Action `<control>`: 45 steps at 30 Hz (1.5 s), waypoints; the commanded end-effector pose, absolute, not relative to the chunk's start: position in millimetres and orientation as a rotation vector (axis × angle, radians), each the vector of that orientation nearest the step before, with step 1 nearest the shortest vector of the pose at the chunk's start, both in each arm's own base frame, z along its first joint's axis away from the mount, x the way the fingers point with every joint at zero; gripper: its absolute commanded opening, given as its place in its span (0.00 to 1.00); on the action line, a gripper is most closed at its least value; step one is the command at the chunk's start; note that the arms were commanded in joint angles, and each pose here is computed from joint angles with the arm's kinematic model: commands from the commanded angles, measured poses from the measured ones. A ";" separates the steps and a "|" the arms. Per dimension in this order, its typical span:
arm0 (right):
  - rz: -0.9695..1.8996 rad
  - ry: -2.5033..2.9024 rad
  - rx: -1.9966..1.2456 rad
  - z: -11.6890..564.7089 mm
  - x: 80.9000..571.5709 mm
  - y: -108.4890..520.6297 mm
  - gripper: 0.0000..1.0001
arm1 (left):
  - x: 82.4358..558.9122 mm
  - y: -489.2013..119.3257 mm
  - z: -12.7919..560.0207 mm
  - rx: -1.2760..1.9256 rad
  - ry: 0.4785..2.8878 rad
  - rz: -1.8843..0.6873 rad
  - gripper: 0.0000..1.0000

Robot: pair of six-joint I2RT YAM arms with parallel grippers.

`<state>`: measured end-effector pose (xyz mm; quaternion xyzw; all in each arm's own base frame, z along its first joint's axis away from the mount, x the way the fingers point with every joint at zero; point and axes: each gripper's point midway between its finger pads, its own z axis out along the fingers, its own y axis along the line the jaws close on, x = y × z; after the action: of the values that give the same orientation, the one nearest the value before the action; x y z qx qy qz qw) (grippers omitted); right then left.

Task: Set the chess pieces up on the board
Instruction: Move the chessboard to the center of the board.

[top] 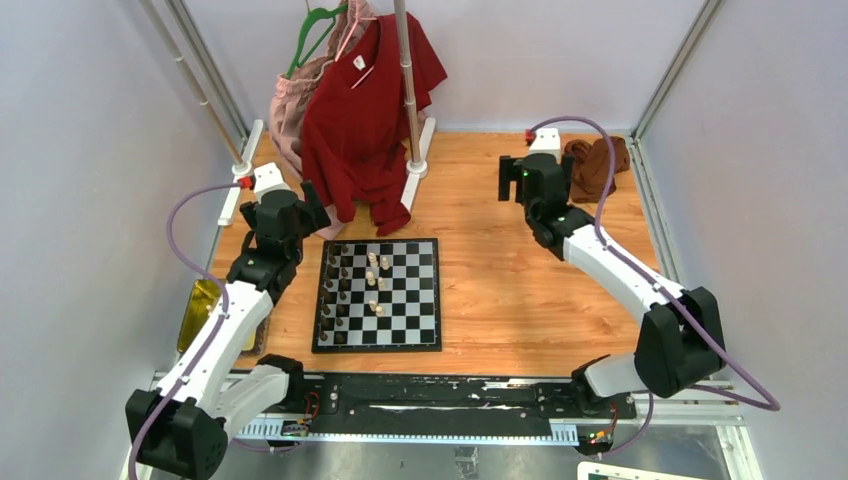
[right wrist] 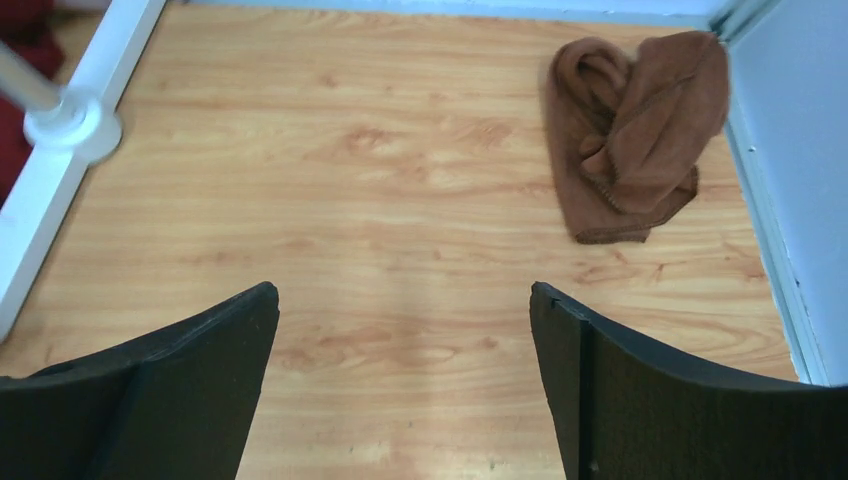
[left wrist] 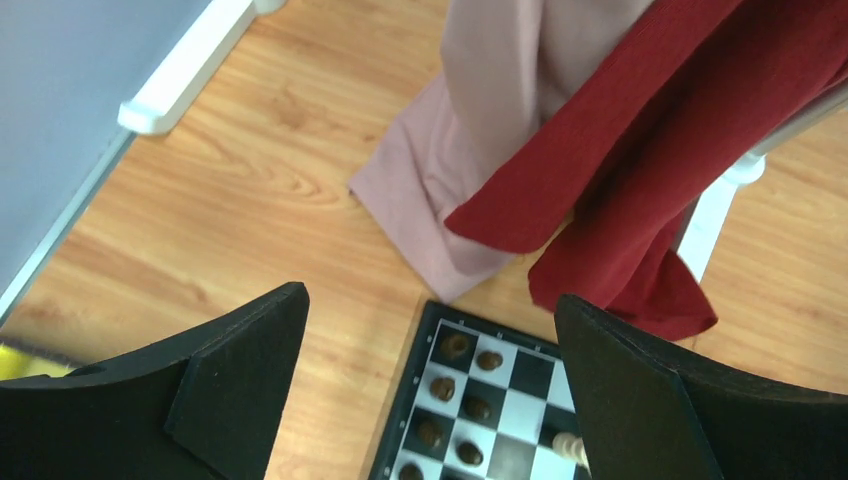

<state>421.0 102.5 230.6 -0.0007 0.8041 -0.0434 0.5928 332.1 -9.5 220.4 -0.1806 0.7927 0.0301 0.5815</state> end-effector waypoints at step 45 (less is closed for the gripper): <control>0.152 2.165 -0.360 56.7 294.8 260.4 0.00 | 208.0 -2.9 28.4 -0.878 2.349 0.119 0.00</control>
<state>293.8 250.7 64.0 -0.1554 0.8784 0.0505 0.4492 200.5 -5.2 34.3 -0.3007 0.9070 0.0563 0.2895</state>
